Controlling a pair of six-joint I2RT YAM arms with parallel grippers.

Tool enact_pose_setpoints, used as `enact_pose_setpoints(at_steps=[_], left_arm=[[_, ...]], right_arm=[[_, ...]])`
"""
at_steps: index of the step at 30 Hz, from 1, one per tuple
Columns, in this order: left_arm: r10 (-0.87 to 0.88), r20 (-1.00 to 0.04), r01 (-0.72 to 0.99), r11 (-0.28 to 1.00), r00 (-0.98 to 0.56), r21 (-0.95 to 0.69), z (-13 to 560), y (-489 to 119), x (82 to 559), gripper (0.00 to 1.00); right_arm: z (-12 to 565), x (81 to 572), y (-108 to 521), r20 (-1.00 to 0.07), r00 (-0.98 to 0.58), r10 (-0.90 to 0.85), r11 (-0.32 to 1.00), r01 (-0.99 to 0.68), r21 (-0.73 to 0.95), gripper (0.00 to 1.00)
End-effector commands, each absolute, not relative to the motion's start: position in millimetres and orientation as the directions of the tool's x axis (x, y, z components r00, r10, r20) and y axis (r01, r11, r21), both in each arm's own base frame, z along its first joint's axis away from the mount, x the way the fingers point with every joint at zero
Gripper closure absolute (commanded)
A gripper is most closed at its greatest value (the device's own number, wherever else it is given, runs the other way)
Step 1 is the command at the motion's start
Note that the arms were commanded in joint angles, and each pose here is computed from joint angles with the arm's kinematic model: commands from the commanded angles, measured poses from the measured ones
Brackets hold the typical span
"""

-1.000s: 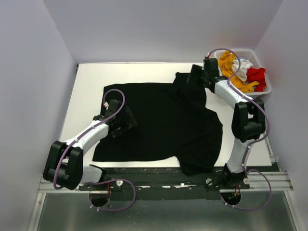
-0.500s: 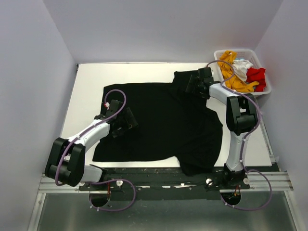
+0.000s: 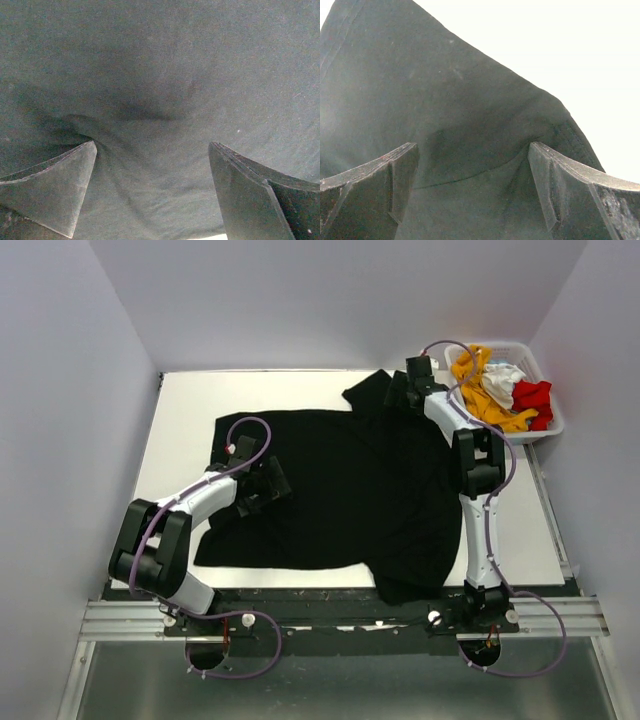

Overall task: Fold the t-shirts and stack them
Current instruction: Flatten out the tshirt

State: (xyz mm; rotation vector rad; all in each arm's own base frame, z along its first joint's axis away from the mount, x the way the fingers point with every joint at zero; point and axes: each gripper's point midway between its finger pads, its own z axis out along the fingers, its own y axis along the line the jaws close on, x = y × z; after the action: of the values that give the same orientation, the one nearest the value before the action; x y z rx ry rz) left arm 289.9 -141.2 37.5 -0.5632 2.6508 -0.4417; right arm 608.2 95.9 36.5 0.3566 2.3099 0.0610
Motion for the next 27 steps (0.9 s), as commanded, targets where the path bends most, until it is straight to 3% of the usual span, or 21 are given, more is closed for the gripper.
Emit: enact_pose_setpoints(at_steps=[1, 11, 19, 27], left_arm=[[-0.417, -0.280, -0.306, 0.880, -0.865, -0.363, 31.1, -142.0, 298.6, 0.01], [-0.421, -0.270, -0.319, 0.881, -0.866, -0.349, 36.1, -141.9, 336.3, 0.01], [-0.431, -0.342, -0.312, 0.883, -0.835, -0.351, 66.1, -136.7, 347.4, 0.02], [-0.523, -0.405, -0.410, 0.848, -0.750, -0.336, 91.3, -104.2, 296.8, 0.01]], right_arm=[[-4.5, 611.2, 69.1, -0.638, -0.709, 0.299, 0.947, 0.303, 0.108, 0.00], [5.7, 659.2, 30.8, -0.710, -0.581, 0.398, 0.902, 0.388, 0.188, 0.00], [63.2, 679.7, 76.1, -0.773, -0.572, 0.275, 0.955, 0.068, 0.290, 0.00], [136.8, 624.8, 130.7, -0.844, -0.534, 0.046, 0.990, -0.090, 0.111, 0.00]])
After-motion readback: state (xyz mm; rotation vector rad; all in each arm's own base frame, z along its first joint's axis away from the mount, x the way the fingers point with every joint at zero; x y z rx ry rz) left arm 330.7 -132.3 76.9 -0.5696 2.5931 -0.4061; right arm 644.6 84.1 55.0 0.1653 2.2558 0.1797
